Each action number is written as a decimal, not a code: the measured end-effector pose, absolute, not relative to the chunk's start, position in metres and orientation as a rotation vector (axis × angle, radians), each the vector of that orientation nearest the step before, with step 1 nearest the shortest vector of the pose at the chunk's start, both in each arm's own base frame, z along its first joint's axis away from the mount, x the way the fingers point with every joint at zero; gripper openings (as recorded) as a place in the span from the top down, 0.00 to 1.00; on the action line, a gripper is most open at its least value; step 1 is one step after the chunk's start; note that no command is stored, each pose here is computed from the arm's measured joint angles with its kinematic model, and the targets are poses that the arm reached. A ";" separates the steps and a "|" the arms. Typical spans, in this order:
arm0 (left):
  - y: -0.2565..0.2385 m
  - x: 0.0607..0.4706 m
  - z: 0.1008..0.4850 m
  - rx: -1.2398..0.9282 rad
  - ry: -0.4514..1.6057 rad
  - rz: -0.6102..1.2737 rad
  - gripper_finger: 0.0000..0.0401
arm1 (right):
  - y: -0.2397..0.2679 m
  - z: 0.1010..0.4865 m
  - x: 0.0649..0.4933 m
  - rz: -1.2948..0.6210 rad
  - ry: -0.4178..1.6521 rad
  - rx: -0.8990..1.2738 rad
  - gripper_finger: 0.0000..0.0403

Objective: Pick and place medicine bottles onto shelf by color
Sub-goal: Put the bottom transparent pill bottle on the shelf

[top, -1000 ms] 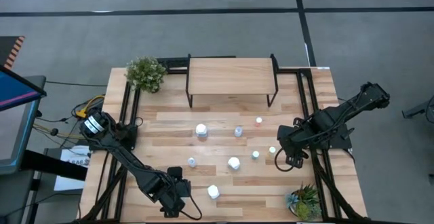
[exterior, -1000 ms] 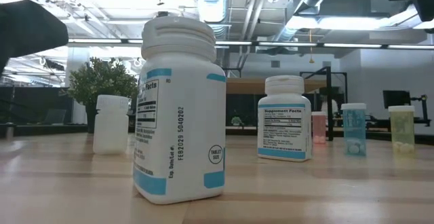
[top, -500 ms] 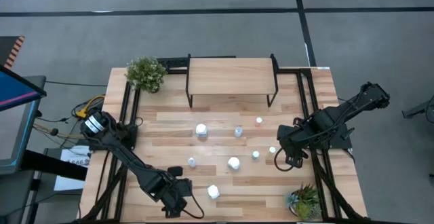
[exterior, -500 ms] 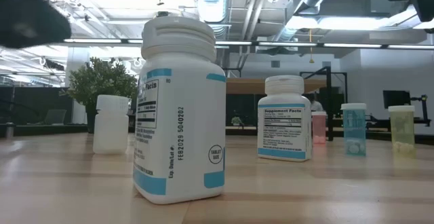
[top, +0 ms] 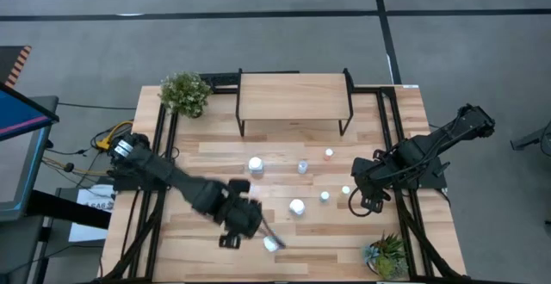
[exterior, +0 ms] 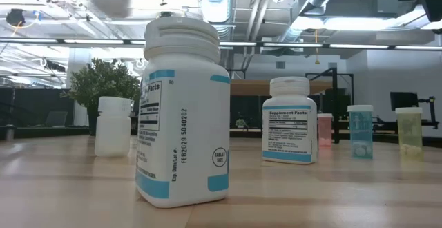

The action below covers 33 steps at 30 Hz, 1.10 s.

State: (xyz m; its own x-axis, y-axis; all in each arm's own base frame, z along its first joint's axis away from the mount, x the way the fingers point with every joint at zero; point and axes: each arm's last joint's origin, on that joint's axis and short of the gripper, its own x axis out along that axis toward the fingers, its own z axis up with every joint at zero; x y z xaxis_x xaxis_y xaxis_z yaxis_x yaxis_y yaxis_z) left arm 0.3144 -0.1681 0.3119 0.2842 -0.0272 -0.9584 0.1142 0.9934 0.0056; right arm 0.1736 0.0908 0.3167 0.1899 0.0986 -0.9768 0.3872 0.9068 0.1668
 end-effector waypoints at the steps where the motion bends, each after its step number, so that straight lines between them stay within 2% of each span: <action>1: -0.159 0.318 0.320 0.086 1.275 -0.093 0.73 | 0.091 0.317 0.174 -0.217 1.377 0.428 0.37; 8: -0.083 0.331 0.367 0.136 1.263 -0.051 0.71 | 0.091 0.317 0.174 -0.220 1.376 0.432 0.37; 15: 0.019 0.336 0.390 0.100 1.231 0.065 0.71 | 0.091 0.317 0.174 -0.225 1.375 0.439 0.37; 25: 0.154 0.311 0.390 0.017 1.184 0.232 0.72 | 0.091 0.317 0.174 -0.294 1.364 0.525 0.37; 33: 0.220 0.305 0.359 -0.048 1.231 0.275 0.71 | 0.086 0.317 0.177 -0.410 1.300 0.575 0.37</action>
